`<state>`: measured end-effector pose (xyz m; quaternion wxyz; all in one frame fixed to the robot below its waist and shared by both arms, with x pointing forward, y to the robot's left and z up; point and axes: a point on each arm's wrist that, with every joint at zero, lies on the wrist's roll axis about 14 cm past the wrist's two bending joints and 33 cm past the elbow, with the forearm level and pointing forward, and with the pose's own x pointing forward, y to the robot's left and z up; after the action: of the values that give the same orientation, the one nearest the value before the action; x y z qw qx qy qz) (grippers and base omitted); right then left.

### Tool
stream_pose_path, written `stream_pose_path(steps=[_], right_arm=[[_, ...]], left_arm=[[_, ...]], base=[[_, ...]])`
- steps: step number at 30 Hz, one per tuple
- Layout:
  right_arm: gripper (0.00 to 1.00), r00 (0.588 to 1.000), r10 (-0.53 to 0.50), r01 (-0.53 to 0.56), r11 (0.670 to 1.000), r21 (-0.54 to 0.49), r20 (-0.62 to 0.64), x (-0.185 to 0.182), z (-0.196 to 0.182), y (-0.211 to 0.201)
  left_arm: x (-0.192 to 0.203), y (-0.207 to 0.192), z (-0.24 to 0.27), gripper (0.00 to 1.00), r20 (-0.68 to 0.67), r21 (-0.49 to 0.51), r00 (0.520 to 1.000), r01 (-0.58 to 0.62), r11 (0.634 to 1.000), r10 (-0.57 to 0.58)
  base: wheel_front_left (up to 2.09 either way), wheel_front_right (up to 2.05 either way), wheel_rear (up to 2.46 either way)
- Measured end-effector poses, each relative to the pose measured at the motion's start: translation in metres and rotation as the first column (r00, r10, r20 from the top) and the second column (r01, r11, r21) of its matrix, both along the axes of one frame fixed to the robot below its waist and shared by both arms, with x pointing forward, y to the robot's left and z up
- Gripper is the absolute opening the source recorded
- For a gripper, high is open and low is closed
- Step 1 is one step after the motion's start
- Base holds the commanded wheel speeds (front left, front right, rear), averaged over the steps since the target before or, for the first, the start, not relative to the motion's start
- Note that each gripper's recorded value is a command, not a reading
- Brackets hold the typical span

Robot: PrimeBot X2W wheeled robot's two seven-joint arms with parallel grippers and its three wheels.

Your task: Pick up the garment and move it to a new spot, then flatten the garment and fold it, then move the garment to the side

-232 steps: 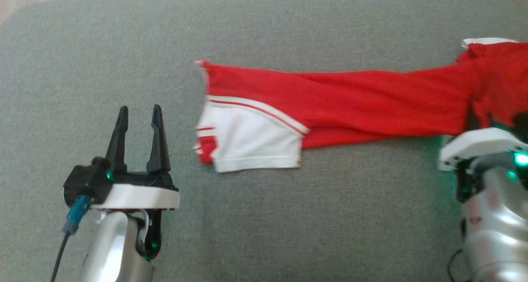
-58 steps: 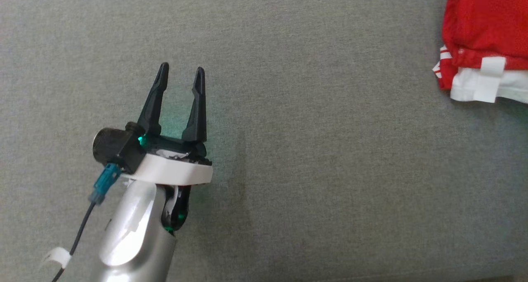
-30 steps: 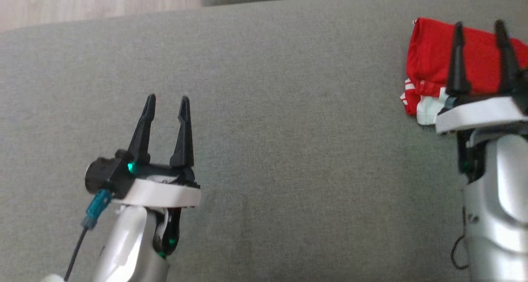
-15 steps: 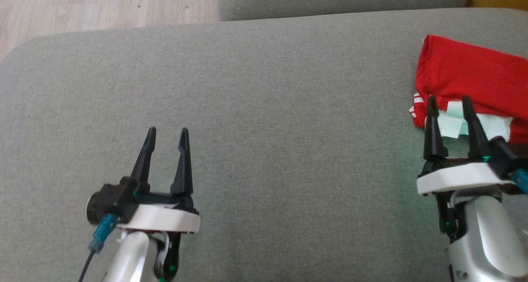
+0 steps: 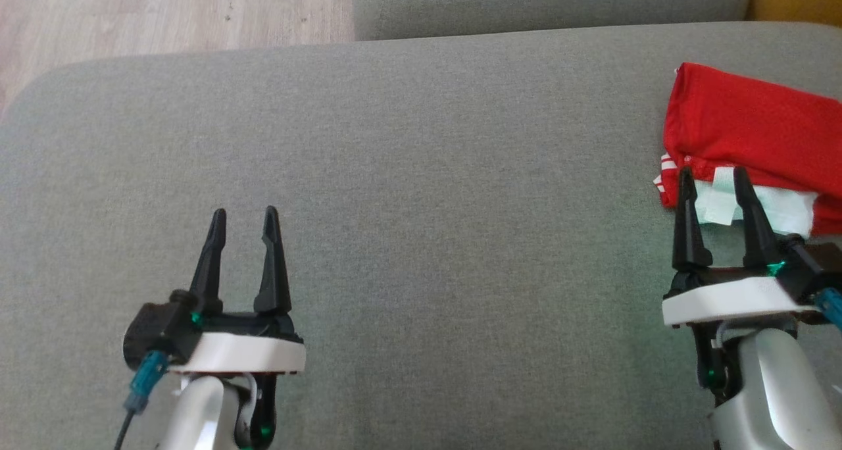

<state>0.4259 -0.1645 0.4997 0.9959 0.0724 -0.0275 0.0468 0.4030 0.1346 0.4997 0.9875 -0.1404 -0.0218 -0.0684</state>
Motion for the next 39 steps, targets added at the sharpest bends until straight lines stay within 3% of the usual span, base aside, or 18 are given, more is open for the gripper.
stream_pose_path(steps=[12,17,18,24,39], right_arm=[[1.00,1.000,-0.004,0.004,1.000,0.006,0.010,-0.002,0.003,-0.001],[1.00,1.000,-0.004,0.004,1.000,0.005,0.010,-0.002,0.004,-0.001],[0.00,1.000,-0.004,0.004,1.000,0.006,0.003,-0.003,0.001,-0.001],[0.00,0.992,-0.014,0.017,0.999,0.027,-0.127,-0.021,-0.038,-0.004],[0.00,0.988,-0.042,0.070,0.979,0.189,-0.147,-0.022,-0.035,-0.011]], left_arm=[[0.000,-0.003,-0.007,1.00,-0.017,0.039,1.000,0.006,0.999,-0.005],[0.002,0.008,-0.003,1.00,-0.012,0.029,0.999,-0.044,0.999,0.044],[0.002,0.009,-0.006,0.00,-0.019,0.032,0.999,-0.047,0.998,0.047],[-0.016,0.011,-0.043,0.00,-0.142,0.023,0.988,-0.053,0.998,0.056],[-0.017,0.017,-0.044,0.00,-0.188,-0.126,0.980,-0.096,0.987,0.071]], base=[[0.00,0.00,0.00],[0.00,0.00,0.00],[0.00,0.00,0.00],[0.00,0.00,0.00],[0.00,0.00,0.00]])
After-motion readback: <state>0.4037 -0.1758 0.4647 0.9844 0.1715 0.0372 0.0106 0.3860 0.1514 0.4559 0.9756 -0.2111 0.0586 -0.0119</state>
